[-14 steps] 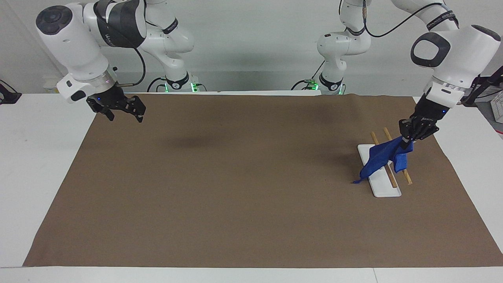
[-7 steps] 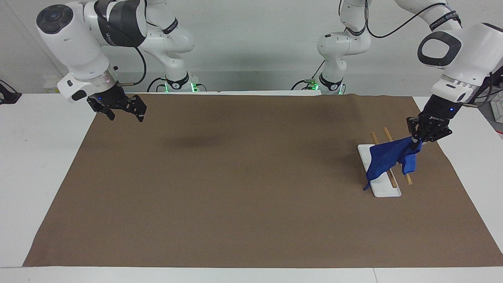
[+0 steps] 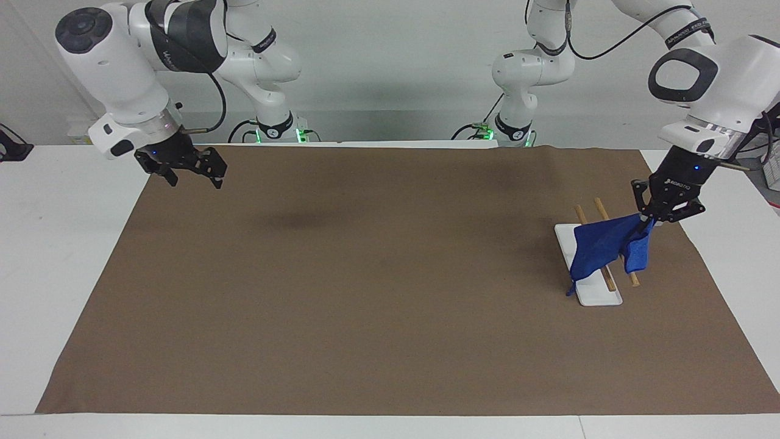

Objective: Right arm passes towel to left arm to hang
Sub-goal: 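Drape the towel onto the rack with the left gripper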

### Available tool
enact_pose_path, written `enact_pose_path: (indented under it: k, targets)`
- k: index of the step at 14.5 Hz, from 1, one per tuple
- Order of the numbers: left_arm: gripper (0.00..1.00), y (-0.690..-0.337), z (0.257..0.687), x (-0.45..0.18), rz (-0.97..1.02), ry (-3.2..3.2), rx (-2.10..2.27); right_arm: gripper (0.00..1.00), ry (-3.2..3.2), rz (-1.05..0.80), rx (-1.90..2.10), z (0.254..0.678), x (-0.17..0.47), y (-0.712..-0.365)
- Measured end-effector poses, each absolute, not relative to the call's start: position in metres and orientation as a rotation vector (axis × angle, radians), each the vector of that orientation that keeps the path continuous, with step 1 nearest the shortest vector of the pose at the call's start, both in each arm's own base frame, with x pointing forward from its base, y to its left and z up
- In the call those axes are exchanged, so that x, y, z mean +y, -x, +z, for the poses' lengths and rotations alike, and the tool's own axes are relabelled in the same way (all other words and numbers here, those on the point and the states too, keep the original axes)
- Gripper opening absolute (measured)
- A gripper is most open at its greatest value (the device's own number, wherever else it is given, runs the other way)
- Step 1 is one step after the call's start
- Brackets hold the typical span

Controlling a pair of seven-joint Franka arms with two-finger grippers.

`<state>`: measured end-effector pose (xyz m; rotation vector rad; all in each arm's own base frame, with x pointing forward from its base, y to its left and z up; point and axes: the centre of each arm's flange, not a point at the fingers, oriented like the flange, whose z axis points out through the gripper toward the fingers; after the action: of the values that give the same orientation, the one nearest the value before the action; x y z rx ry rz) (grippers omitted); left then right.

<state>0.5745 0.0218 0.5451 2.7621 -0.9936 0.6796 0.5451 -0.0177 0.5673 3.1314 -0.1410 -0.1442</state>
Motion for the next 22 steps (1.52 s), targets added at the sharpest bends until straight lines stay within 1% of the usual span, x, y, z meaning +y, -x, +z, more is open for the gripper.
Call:
enact_pose_path:
  k: [5,10,13,14,15,16,17,18,19,20,21,22]
  targets:
    - [0.02,-0.573,0.537,0.056,0.691,-2.715,-1.214,1.0,-3.131,-0.151,-0.141,0.567,-0.018,-0.545]
    - [0.03,-0.562,0.521,0.094,0.617,-2.668,-1.344,1.0,-3.131,-0.149,-0.141,0.568,-0.018,-0.545]
    - [0.03,-0.555,0.504,0.099,0.577,-2.654,-1.359,1.0,-3.131,-0.144,-0.14,0.569,-0.017,-0.545]
    - [0.05,-0.552,0.498,0.101,0.563,-2.647,-1.368,1.0,-3.132,-0.141,-0.14,0.57,-0.017,-0.545]
    - [0.05,-0.549,0.491,0.106,0.551,-2.646,-1.37,1.0,-3.132,-0.14,-0.14,0.57,-0.017,-0.545]
    - [0.1,-0.547,0.486,0.11,0.542,-2.648,-1.364,1.0,-3.132,-0.139,-0.141,0.571,-0.018,-0.545]
    - [0.1,-0.545,0.482,0.114,0.535,-2.651,-1.357,1.0,-3.132,-0.137,-0.142,0.571,-0.018,-0.545]
    - [0.13,-0.543,0.479,0.115,0.53,-2.652,-1.352,1.0,-3.132,-0.136,-0.145,0.571,-0.019,-0.545]
    - [0.13,-0.543,0.478,0.116,0.526,-2.653,-1.348,1.0,-3.132,-0.135,-0.147,0.572,-0.02,-0.545]
    - [0.16,-0.542,0.476,0.118,0.523,-2.656,-1.342,1.0,-3.132,-0.135,-0.148,0.572,-0.02,-0.545]
    - [0.16,-0.541,0.475,0.121,0.524,-2.661,-1.336,1.0,-3.132,-0.135,-0.148,0.572,-0.021,-0.545]
    - [0.21,-0.541,0.475,0.122,0.531,-2.668,-1.332,1.0,-3.132,-0.135,-0.148,0.572,-0.021,-0.545]
